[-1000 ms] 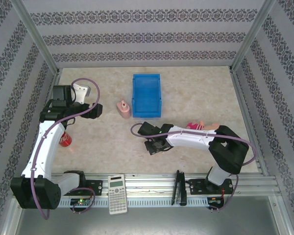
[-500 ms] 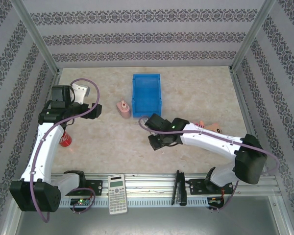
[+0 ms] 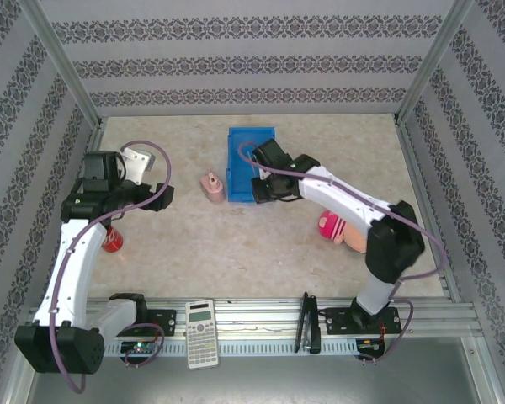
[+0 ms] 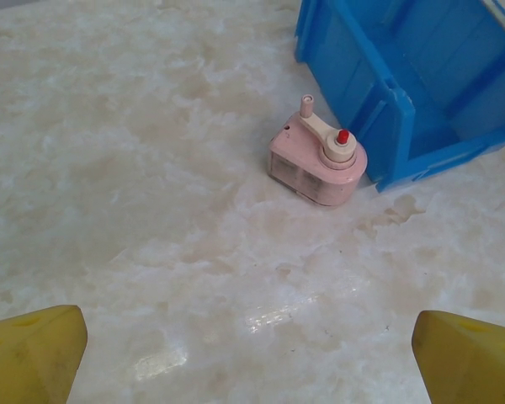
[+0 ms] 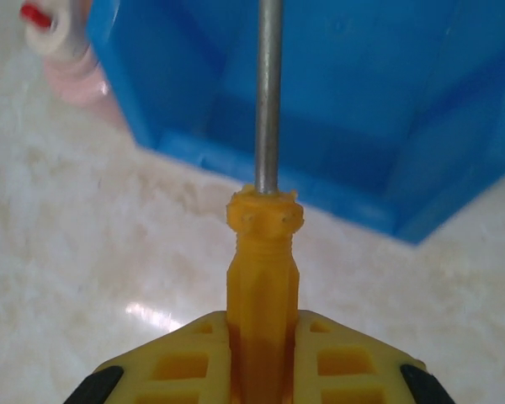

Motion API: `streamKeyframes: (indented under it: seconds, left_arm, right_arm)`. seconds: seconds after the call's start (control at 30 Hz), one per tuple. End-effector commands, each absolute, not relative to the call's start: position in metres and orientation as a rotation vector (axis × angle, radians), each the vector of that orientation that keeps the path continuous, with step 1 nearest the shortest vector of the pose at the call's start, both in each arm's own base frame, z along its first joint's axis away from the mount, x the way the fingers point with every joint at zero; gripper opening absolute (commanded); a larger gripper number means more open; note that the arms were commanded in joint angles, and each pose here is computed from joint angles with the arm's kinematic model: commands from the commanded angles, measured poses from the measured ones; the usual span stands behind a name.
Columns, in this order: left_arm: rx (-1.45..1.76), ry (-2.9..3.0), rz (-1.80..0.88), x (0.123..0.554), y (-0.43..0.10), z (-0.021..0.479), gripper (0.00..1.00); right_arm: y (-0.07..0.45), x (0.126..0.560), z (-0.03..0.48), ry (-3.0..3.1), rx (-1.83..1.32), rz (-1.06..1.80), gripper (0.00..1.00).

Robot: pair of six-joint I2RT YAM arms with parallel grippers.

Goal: Put the screwdriver in the bin

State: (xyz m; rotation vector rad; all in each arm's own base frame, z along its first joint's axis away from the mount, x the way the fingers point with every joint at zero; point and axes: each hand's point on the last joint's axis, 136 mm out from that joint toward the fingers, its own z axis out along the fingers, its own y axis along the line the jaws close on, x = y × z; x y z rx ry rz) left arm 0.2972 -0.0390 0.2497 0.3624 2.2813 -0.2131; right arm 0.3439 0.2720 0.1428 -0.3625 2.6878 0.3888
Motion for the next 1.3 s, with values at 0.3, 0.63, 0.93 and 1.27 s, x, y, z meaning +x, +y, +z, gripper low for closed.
streamKeyframes:
  seconds: [0.3, 0.63, 0.93, 1.27]
  left_arm:
    - [0.444, 2.238, -0.229, 0.276, -0.049, 0.265, 0.99]
    - [0.444, 2.246, -0.244, 0.272, -0.051, 0.262, 0.99]
    - [0.443, 2.253, -0.249, 0.271, -0.051, 0.261, 0.99]
    - [0.435, 2.269, -0.274, 0.271, -0.053, 0.257, 0.99]
  right_arm:
    - [0.300, 0.433, 0.110, 2.681, -0.317, 0.373, 0.16]
    - [0.302, 0.447, 0.079, 2.725, -0.294, 0.355, 0.16]
    - [0.305, 0.451, 0.056, 2.762, -0.285, 0.352, 0.17]
    - [0.308, 0.454, 0.038, 2.793, -0.281, 0.357, 0.19]
